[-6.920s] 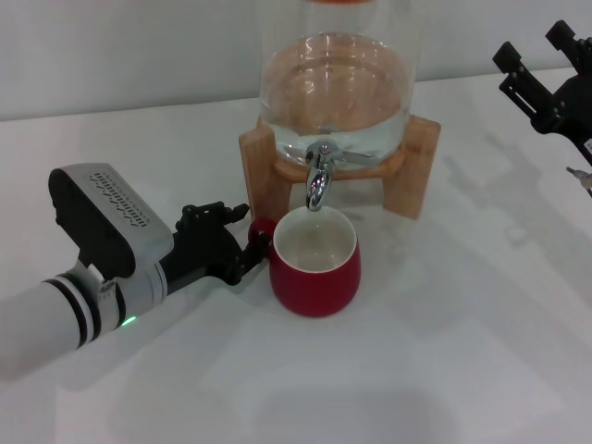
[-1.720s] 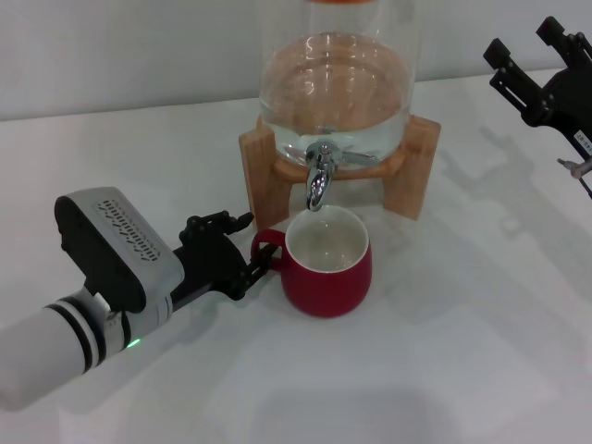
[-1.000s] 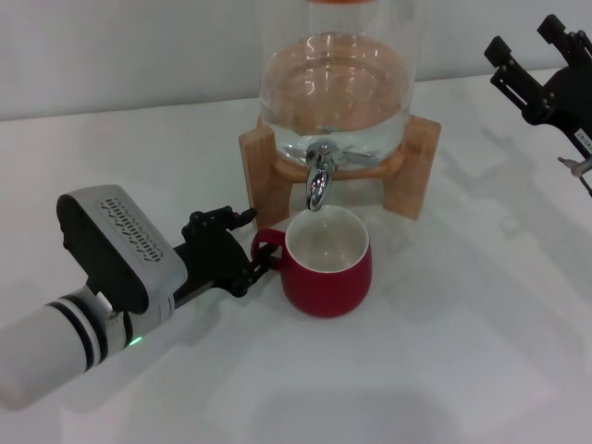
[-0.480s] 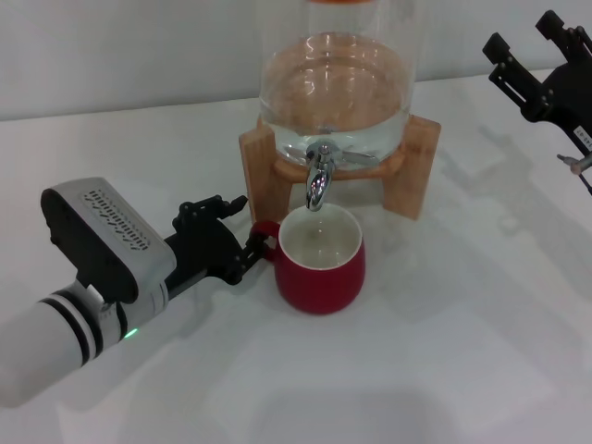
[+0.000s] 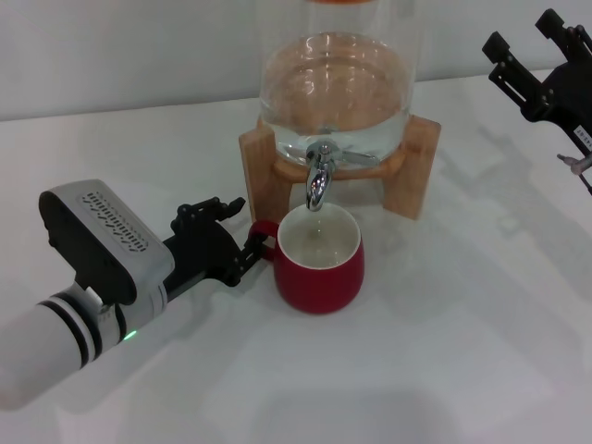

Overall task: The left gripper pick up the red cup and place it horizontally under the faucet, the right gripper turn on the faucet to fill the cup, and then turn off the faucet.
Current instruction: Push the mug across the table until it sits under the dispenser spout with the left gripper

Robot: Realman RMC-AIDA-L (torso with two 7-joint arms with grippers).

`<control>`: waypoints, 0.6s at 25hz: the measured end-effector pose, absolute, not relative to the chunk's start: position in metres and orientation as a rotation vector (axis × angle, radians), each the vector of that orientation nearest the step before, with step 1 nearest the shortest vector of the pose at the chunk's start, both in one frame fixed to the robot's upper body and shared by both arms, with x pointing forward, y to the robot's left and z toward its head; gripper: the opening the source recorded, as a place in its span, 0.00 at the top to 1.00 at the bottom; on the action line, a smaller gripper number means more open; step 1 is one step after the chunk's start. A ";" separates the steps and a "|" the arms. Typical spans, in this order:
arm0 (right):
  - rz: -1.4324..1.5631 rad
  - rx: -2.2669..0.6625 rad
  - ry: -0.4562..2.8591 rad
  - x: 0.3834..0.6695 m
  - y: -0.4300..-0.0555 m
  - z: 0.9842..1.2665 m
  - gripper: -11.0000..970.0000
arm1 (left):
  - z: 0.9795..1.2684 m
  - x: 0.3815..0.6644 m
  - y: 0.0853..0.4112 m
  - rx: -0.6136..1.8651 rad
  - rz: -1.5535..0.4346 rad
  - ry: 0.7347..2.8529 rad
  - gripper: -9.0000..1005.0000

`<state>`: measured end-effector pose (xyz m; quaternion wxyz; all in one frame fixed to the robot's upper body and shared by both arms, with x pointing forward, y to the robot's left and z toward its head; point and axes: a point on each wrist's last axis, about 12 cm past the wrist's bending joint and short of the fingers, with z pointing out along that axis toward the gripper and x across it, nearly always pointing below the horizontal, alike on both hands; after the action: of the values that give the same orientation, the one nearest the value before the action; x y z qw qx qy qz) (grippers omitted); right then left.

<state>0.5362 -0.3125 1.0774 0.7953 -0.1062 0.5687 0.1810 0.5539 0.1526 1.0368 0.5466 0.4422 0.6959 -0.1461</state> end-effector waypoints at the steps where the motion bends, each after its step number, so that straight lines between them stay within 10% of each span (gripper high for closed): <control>1: 0.389 -0.228 1.222 0.536 -0.313 1.077 0.13 | 1.036 0.554 0.152 1.051 -0.347 1.650 0.52; 15: 0.390 -0.229 1.218 0.536 -0.312 1.078 0.13 | 1.036 0.552 0.154 0.997 -0.371 1.665 0.52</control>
<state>0.5361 -0.3124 1.0778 0.7962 -0.1065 0.5672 0.1817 0.5524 0.1539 1.0363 0.5503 0.4212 0.7037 -0.1568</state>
